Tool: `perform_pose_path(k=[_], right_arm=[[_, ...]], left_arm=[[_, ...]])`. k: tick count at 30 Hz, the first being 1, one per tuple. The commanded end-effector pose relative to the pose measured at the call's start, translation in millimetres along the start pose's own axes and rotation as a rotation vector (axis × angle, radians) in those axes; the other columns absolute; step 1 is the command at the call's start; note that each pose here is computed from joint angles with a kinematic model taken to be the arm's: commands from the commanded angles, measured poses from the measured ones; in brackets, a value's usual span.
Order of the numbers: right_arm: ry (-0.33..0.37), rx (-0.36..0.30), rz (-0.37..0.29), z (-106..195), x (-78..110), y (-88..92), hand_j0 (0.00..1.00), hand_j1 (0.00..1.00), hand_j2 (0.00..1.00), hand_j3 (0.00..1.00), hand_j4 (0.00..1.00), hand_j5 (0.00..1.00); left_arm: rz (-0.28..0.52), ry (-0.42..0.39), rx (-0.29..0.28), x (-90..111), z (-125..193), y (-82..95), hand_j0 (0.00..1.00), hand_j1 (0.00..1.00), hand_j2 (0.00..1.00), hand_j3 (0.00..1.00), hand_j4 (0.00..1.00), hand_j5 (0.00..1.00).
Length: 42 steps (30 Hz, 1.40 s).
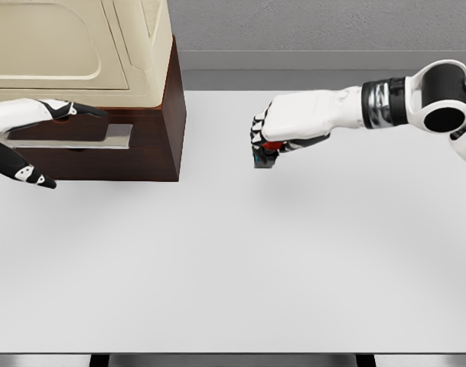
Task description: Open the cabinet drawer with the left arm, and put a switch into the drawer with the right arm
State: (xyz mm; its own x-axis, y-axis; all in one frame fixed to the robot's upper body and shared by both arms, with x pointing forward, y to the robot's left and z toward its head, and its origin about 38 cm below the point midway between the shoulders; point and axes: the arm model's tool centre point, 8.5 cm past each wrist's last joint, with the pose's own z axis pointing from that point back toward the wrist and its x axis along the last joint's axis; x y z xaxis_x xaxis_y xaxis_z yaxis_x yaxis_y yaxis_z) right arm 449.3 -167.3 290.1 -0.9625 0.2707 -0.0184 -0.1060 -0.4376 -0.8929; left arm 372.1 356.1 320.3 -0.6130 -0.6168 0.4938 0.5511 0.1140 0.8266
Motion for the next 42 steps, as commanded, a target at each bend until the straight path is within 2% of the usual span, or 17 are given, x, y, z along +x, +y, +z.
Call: perform_pose_path(k=[1, 6, 10, 14, 22, 37, 42], right_arm=[[-0.021, -0.013, 0.0, -8.7, 4.0, -4.4, 0.41, 0.41, 0.41, 0.41, 0.41, 0.41], [-0.057, -0.018, 0.031, -23.5, 11.4, -18.6, 0.41, 0.41, 0.41, 0.41, 0.41, 0.41], [-0.066, -0.023, 0.052, -23.1, 15.0, -25.9, 0.41, 0.41, 0.41, 0.41, 0.41, 0.41], [-0.08, -0.032, 0.057, -22.7, 18.8, -30.4, 0.41, 0.41, 0.41, 0.41, 0.41, 0.41], [-0.103, -0.059, 0.056, -21.5, 23.3, -41.3, 0.4, 0.4, 0.4, 0.4, 0.4, 0.4], [-0.167, -0.076, 0.074, -25.2, 43.1, -47.9, 0.4, 0.4, 0.4, 0.4, 0.4, 0.4], [-0.17, -0.071, 0.071, -26.5, 43.7, -45.6, 0.4, 0.4, 0.4, 0.4, 0.4, 0.4]], left_arm=[[-0.003, 0.002, 0.016, 0.7, 2.7, 5.1, 1.0, 1.0, 1.0, 1.0, 1.0, 1.0], [0.01, 0.006, 0.009, -2.1, 2.2, 0.2, 1.0, 1.0, 1.0, 1.0, 1.0, 1.0], [0.03, -0.01, 0.009, -4.1, -4.2, -6.6, 1.0, 1.0, 1.0, 1.0, 1.0, 1.0], [0.043, 0.013, 0.018, -12.0, -0.8, -5.4, 1.0, 1.0, 1.0, 1.0, 1.0, 1.0], [0.054, 0.019, 0.012, -15.2, -0.5, -9.6, 1.0, 1.0, 1.0, 1.0, 1.0, 1.0], [0.092, 0.045, -0.002, -24.8, 0.4, -20.9, 1.0, 1.0, 1.0, 1.0, 1.0, 1.0], [0.1, 0.069, 0.023, -30.9, 5.7, -15.2, 1.0, 1.0, 1.0, 1.0, 1.0, 1.0]])
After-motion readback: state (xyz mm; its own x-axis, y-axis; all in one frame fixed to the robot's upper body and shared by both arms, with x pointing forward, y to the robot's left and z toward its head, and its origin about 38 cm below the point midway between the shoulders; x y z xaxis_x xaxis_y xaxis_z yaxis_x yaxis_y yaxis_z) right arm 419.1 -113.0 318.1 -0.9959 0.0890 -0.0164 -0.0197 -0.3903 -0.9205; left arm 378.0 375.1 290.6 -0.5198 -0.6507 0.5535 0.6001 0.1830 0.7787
